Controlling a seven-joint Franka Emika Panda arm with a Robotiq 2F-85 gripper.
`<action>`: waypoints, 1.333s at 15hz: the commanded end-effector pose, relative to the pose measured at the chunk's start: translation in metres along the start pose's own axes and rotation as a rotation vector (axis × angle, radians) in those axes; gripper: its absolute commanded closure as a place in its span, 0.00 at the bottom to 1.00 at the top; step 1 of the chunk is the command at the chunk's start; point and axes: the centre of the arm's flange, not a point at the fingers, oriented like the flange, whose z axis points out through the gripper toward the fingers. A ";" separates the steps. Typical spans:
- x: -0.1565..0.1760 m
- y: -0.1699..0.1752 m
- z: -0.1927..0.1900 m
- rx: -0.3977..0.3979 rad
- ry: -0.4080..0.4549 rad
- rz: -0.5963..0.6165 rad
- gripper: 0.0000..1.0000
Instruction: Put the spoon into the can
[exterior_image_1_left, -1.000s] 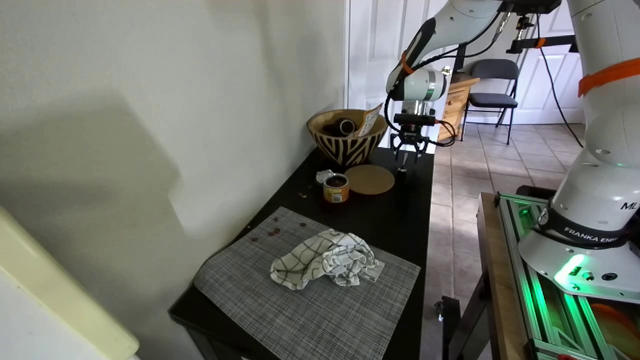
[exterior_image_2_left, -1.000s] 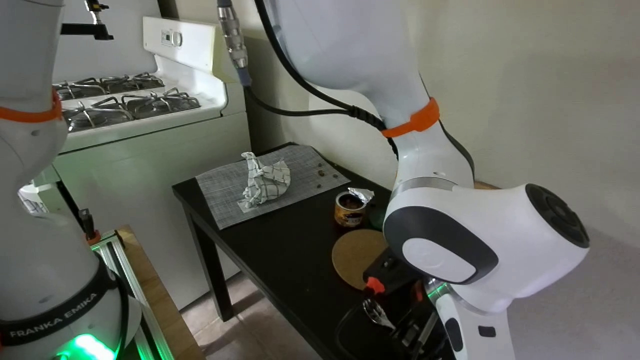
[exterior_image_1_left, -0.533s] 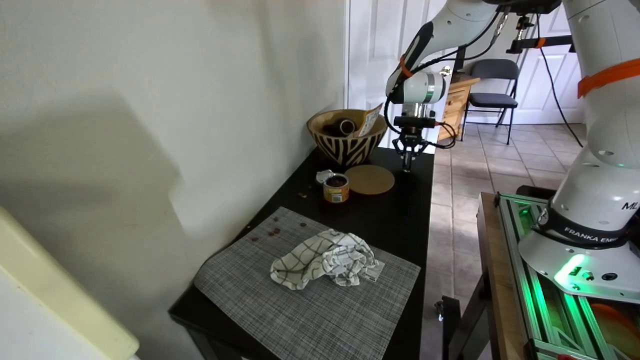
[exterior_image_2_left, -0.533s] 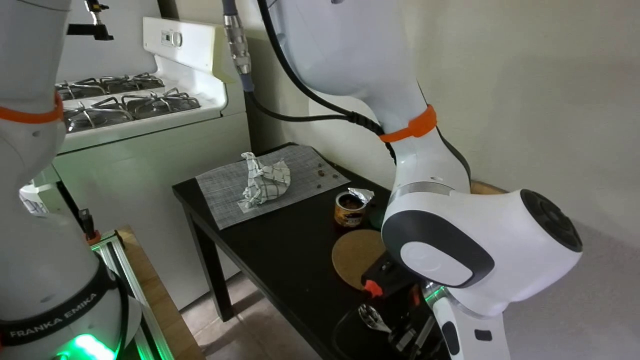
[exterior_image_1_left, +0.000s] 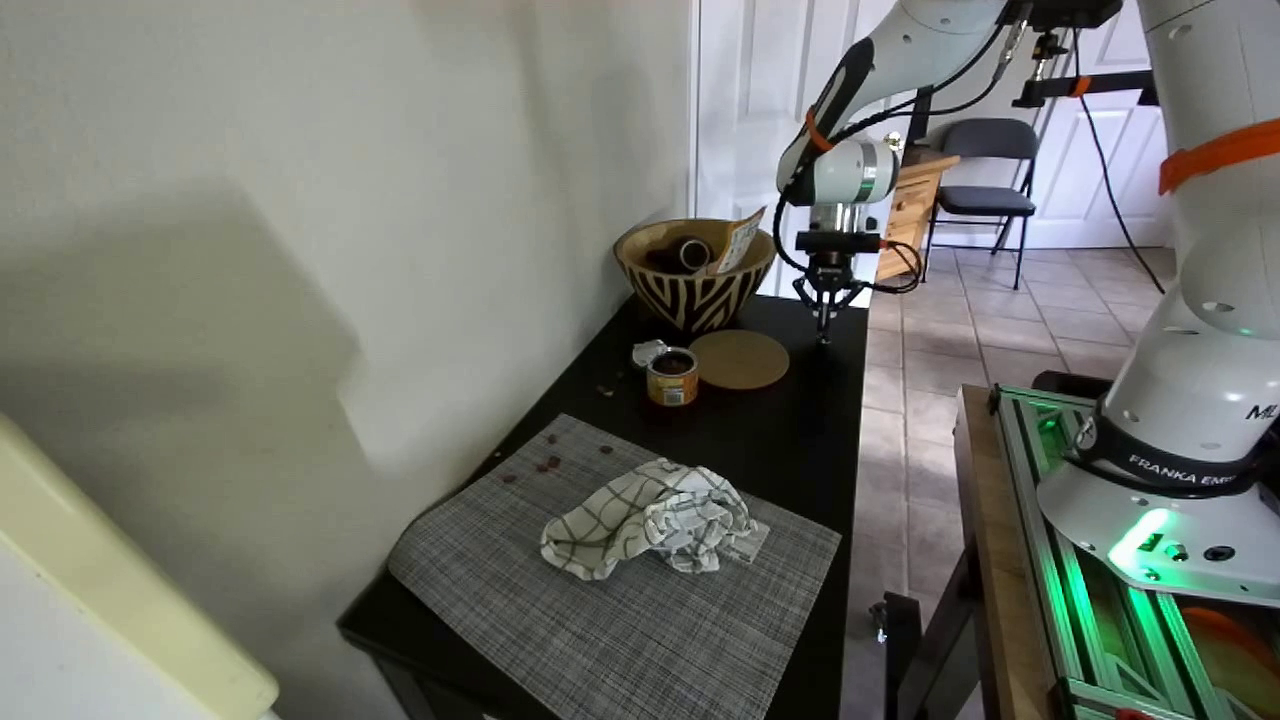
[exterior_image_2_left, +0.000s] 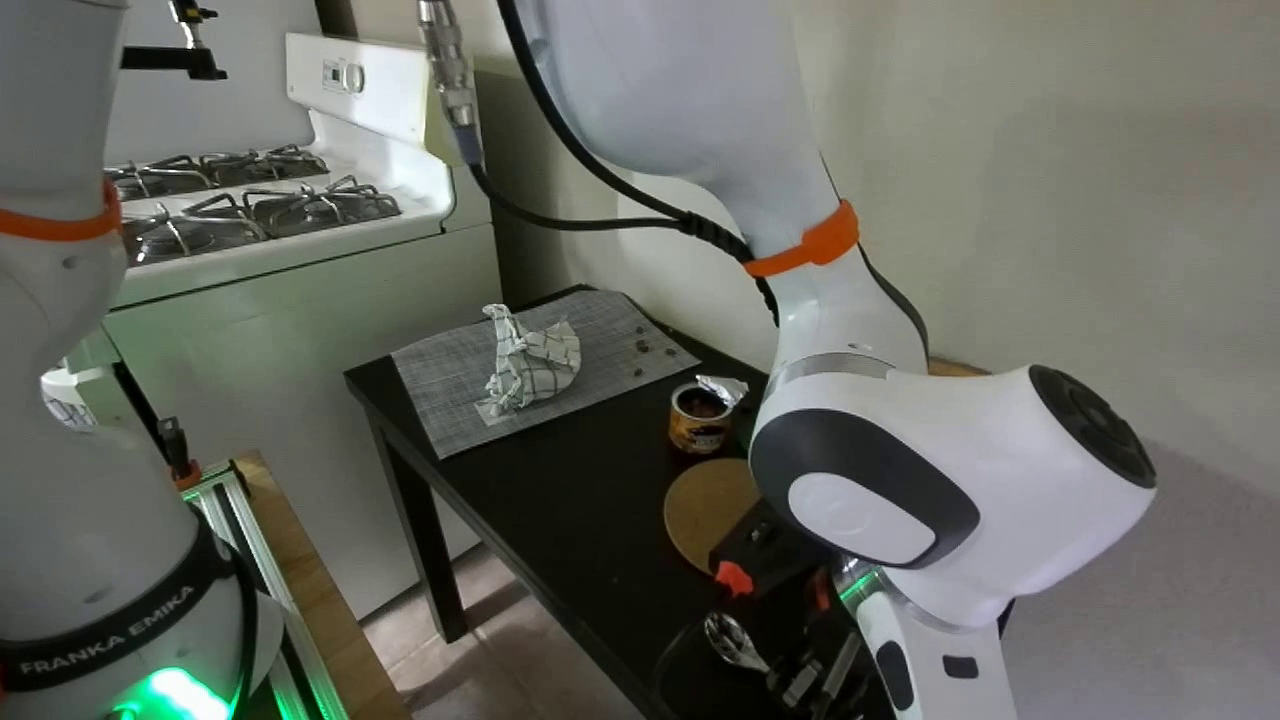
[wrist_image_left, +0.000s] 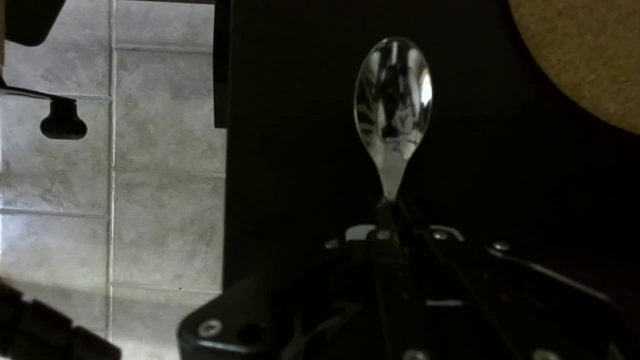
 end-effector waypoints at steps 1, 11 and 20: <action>-0.041 0.018 -0.023 0.030 0.036 -0.069 0.98; -0.146 0.024 -0.023 0.075 0.258 -0.291 0.98; -0.225 0.008 -0.022 0.004 0.182 -0.784 0.98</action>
